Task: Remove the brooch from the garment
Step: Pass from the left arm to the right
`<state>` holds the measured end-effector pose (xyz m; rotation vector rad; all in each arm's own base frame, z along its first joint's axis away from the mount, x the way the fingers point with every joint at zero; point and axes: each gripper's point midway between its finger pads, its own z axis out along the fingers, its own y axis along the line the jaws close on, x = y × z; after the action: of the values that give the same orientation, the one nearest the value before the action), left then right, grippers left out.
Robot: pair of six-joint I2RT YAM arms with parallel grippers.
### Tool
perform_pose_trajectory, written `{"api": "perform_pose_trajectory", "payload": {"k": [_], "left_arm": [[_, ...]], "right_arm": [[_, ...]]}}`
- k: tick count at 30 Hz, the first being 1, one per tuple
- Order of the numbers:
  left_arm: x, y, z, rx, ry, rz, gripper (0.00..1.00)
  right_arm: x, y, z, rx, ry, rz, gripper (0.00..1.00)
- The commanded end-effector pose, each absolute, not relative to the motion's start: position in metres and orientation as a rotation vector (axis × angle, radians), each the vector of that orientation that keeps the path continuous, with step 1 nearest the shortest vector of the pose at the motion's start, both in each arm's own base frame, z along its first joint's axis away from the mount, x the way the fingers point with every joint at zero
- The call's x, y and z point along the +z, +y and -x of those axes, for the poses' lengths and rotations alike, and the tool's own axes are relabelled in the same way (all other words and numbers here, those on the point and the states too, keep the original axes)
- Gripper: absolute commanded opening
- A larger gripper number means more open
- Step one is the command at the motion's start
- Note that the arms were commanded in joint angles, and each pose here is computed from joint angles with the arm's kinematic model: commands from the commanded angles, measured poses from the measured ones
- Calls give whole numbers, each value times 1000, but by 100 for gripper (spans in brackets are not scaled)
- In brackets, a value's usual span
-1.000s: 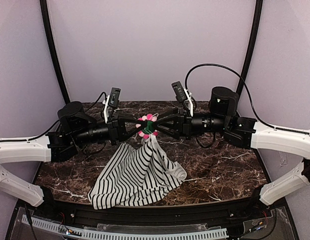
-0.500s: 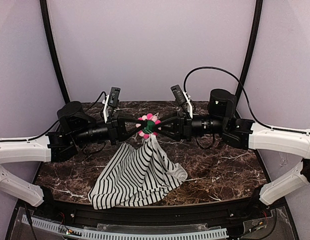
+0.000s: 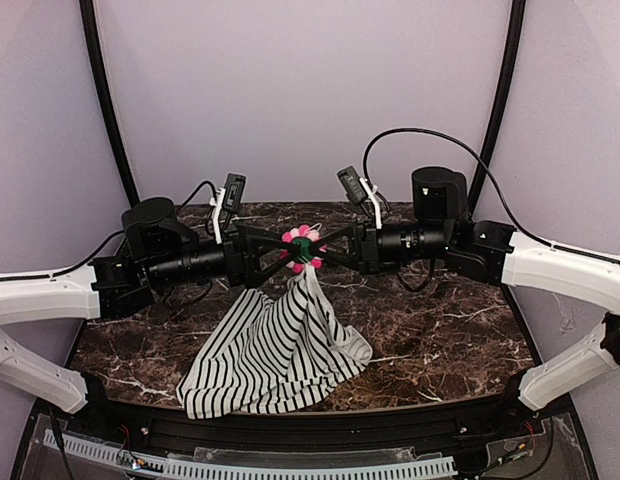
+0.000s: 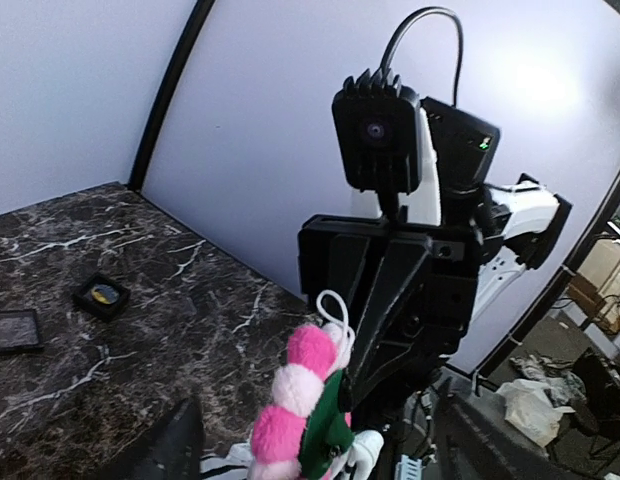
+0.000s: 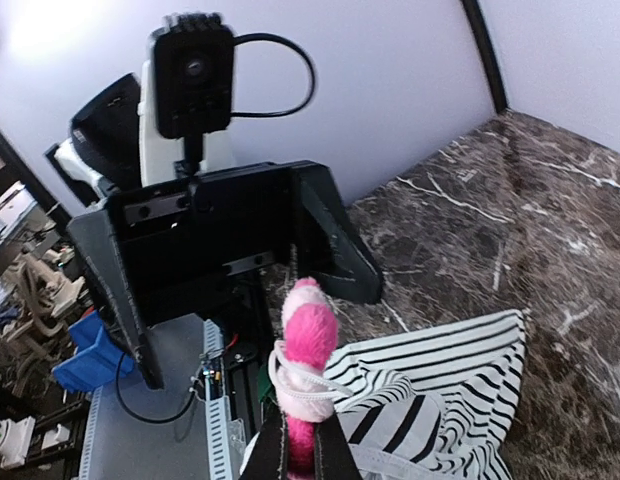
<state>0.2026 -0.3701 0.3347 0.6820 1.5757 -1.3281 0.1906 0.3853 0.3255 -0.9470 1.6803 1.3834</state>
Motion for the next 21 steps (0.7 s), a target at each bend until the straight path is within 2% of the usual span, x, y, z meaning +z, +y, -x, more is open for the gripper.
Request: {"api": "perform_pose_trajectory", "payload": {"k": [1, 4, 9, 21], "left_arm": [[300, -340, -233, -978, 1713, -582, 97], [277, -335, -243, -864, 1780, -561, 99], [269, -365, -232, -918, 1766, -604, 99], [220, -444, -214, -989, 1797, -737, 99]], "right_arm": [[287, 359, -221, 1054, 2029, 817, 0], [261, 345, -228, 911, 2208, 768, 0], [241, 330, -229, 780, 2397, 712, 0], [232, 328, -234, 758, 2564, 689, 0]]}}
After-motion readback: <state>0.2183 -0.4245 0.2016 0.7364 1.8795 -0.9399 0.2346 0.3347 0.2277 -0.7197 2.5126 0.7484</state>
